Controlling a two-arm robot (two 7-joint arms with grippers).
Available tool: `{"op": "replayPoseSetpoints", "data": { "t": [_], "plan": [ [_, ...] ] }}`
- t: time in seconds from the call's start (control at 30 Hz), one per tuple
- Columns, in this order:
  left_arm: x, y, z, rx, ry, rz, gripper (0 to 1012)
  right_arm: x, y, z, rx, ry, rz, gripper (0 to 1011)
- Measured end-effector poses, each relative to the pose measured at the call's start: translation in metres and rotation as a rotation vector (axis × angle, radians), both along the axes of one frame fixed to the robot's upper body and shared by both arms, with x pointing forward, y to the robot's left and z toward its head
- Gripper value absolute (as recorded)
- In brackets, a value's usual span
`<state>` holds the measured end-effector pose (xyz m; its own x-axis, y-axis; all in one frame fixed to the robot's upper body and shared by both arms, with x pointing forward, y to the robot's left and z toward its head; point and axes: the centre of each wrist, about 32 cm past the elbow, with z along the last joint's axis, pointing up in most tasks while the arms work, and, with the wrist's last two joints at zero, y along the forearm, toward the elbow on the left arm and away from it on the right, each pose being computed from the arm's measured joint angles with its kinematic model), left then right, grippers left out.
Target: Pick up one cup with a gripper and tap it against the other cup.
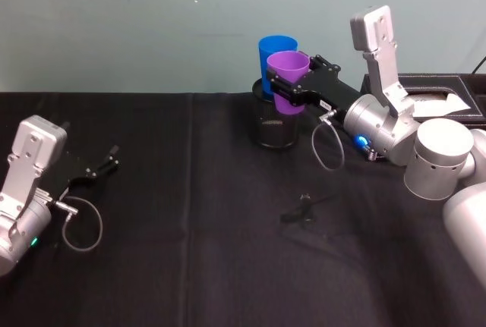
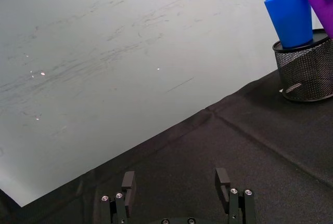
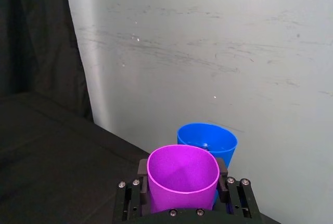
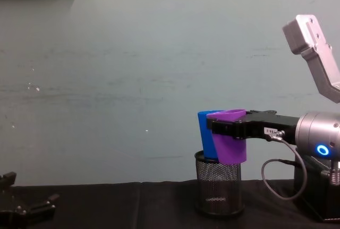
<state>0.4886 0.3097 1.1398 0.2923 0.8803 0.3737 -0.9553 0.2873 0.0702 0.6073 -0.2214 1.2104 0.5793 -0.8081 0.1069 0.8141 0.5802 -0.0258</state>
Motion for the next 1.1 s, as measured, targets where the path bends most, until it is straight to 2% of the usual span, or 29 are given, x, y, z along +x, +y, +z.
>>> {"op": "replayPoseSetpoints", "data": {
  "t": [1.1],
  "plan": [
    [0.0000, 0.0000, 0.0000, 0.000, 0.000, 0.000, 1000, 0.0009, 0.0014, 0.0018, 0.016, 0.006, -0.005, 741]
  ]
}}
